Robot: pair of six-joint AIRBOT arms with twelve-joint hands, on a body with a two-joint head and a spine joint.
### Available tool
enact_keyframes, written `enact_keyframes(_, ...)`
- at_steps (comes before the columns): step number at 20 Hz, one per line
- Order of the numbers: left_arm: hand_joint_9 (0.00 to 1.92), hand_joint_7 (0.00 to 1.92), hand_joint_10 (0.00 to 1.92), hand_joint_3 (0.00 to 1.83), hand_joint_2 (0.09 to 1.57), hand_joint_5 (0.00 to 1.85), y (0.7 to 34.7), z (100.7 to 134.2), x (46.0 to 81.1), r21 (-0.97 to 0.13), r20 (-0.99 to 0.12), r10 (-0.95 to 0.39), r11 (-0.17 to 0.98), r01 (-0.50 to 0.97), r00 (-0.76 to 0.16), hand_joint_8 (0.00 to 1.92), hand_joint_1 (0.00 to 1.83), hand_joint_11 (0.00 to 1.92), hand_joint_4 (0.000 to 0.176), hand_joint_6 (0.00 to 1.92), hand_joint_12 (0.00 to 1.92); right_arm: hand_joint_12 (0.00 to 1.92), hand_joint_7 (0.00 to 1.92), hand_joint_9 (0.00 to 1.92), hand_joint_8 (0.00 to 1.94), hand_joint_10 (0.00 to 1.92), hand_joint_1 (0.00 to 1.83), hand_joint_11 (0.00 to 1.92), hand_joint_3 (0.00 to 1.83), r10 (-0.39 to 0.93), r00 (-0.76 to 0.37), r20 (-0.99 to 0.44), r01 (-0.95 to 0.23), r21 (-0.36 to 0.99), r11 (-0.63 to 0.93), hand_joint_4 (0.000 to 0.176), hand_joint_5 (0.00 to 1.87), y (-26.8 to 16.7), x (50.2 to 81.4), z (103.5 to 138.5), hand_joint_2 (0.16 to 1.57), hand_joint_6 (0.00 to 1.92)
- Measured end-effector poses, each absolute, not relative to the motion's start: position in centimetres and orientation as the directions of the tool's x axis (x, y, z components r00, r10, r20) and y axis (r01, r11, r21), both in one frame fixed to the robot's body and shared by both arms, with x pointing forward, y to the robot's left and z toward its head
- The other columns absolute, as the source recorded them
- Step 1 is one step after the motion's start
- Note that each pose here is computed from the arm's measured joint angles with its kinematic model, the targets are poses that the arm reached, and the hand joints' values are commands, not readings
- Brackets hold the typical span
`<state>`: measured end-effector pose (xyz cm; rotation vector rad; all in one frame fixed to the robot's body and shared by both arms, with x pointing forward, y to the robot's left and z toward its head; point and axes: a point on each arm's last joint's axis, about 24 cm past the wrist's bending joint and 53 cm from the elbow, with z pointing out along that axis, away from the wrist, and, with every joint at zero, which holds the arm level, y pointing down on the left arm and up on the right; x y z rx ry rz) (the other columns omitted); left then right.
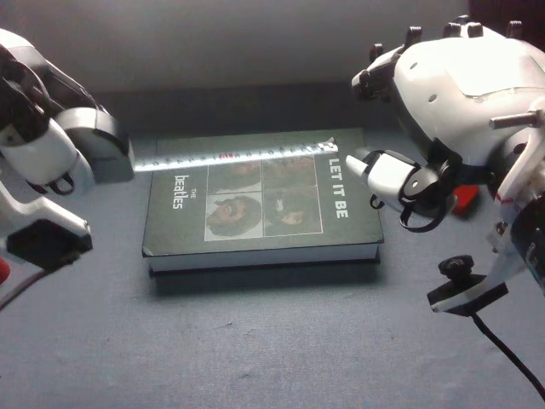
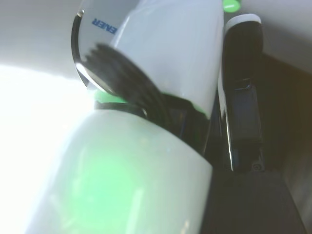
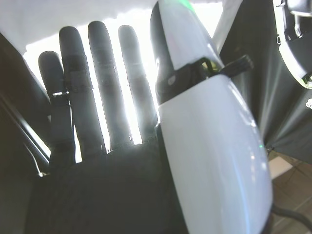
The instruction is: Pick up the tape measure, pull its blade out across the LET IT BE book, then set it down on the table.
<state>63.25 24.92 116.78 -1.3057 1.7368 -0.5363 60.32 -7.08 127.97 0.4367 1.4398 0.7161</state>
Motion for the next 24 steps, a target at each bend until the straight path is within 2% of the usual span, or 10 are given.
enact_keyframes(5,1.01,1.09,0.96,0.0,1.08,0.89,23.5,115.0,62.3,-0.766,-0.323,-0.945,0.298,-0.569,-0.059,0.64,1.49,0.91,0.0,0.97,1.45,1.16,0.78,0.74,0.01,0.04,0.95,0.24,0.0,0.672,-0.008,-0.741,-0.232,0.655,0.719,0.0,0.7,-6.5,61.0,129.2,1.13,0.01)
enact_keyframes(14,0.99,1.1,0.97,0.0,1.08,0.89,22.3,114.6,63.4,-0.789,-0.299,-0.948,0.308,-0.532,-0.104,0.64,1.49,0.89,0.0,0.98,1.47,1.17,0.79,0.75,0.01,0.04,0.95,0.28,0.0,0.611,-0.065,-0.789,-0.29,0.601,0.745,0.0,0.71,-2.6,63.1,127.9,1.13,0.01)
enact_keyframes(20,1.0,1.07,0.97,0.0,1.09,0.89,21.2,114.4,64.0,-0.806,-0.291,-0.943,0.333,-0.489,-0.161,0.66,1.49,0.88,0.0,0.98,1.47,1.16,0.79,0.75,0.01,0.03,0.95,0.27,0.0,0.565,-0.102,-0.819,-0.317,0.565,0.762,0.0,0.72,-0.8,63.1,127.1,1.13,0.01)
enact_keyframes(24,1.0,1.08,0.97,0.0,1.08,0.88,21.6,114.8,64.5,-0.815,-0.295,-0.941,0.337,-0.471,-0.163,0.66,1.49,0.89,0.0,0.98,1.47,1.16,0.79,0.75,0.01,0.03,0.95,0.27,0.0,0.552,-0.15,-0.82,-0.254,0.572,0.78,0.0,0.72,-1.3,63.7,125.4,1.13,0.01)
